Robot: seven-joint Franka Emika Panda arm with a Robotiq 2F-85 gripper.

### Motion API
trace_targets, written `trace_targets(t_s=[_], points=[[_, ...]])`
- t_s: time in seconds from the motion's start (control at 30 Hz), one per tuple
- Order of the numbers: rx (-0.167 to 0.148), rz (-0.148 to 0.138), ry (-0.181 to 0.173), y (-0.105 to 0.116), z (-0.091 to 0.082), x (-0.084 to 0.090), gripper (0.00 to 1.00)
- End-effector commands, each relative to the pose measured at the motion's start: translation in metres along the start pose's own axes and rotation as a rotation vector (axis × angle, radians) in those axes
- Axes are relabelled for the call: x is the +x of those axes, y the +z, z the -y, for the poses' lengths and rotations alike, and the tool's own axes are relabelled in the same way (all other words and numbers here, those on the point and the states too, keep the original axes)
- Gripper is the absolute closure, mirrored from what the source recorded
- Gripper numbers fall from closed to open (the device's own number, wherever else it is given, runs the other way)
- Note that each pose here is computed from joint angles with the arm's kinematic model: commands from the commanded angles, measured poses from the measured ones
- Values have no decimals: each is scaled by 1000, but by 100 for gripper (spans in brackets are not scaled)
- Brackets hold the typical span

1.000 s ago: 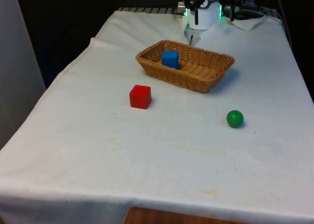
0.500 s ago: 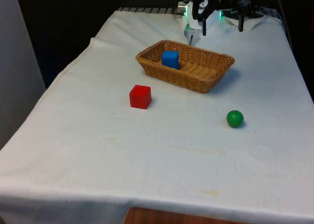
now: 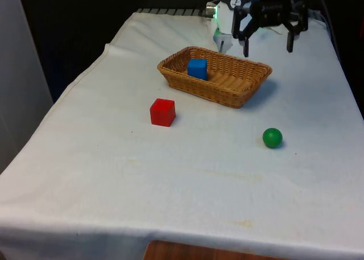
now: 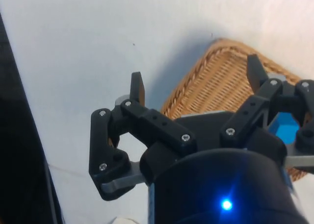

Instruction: Place all non-red objects into the basket.

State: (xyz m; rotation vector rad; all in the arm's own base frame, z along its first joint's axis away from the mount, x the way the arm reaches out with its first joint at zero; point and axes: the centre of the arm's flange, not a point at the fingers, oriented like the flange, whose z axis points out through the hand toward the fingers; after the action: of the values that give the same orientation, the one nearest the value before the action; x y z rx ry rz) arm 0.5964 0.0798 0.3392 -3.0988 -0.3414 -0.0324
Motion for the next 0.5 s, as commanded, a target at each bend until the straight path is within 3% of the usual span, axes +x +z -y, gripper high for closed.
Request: trace_targets(t_s=[0.0, 0.47], points=[[-2, -10, 3, 3, 2, 5, 0], [3, -41, -5, 25, 14, 33, 0]])
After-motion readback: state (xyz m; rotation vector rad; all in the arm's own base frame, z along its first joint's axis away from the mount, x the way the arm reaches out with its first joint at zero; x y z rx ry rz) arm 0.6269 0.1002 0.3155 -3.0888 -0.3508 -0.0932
